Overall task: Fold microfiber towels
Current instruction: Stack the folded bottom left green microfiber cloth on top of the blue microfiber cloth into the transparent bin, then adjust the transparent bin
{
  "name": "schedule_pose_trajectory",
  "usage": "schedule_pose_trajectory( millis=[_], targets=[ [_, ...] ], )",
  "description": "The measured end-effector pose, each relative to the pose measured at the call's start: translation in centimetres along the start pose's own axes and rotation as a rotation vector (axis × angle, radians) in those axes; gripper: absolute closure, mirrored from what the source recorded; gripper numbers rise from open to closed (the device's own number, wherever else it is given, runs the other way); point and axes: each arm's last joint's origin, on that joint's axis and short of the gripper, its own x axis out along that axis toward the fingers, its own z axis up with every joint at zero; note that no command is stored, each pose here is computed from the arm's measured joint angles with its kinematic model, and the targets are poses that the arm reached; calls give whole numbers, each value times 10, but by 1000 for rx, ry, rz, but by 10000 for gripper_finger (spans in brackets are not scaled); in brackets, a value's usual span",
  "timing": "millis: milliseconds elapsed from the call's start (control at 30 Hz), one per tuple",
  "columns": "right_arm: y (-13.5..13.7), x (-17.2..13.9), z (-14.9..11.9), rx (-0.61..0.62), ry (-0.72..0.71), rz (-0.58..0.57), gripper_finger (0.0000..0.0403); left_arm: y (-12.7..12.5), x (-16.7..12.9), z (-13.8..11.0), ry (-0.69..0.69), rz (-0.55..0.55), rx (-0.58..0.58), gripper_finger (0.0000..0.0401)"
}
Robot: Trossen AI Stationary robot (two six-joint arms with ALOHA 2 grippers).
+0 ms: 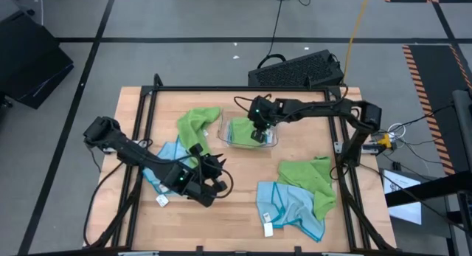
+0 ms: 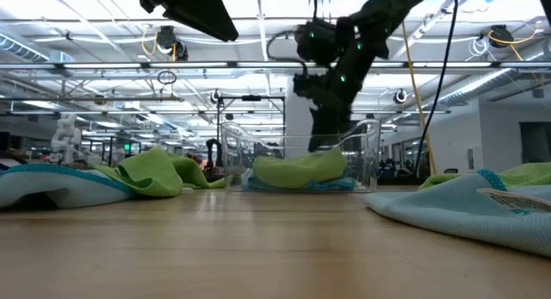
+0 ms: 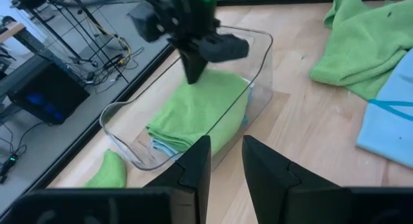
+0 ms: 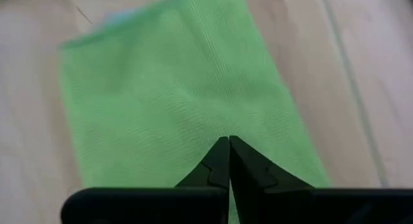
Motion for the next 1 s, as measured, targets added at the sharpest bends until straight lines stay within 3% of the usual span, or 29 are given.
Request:
schedule_pose_trajectory(
  millis=[200, 367, 767, 1000],
  targets=[
    [-14, 20, -17, 45, -5, -56, 403, -1, 2, 3, -10, -13, -7, 311],
    [-11, 20, -20, 31, 16, -25, 403, -1, 3, 4, -14, -16, -6, 311],
    [9, -24, -6, -29, -127, 8, 403, -1, 3, 4, -14, -16, -7, 311],
    [45, -63, -17, -132, -144, 77, 403, -1, 3, 4, -14, -15, -6, 311]
  ],
)
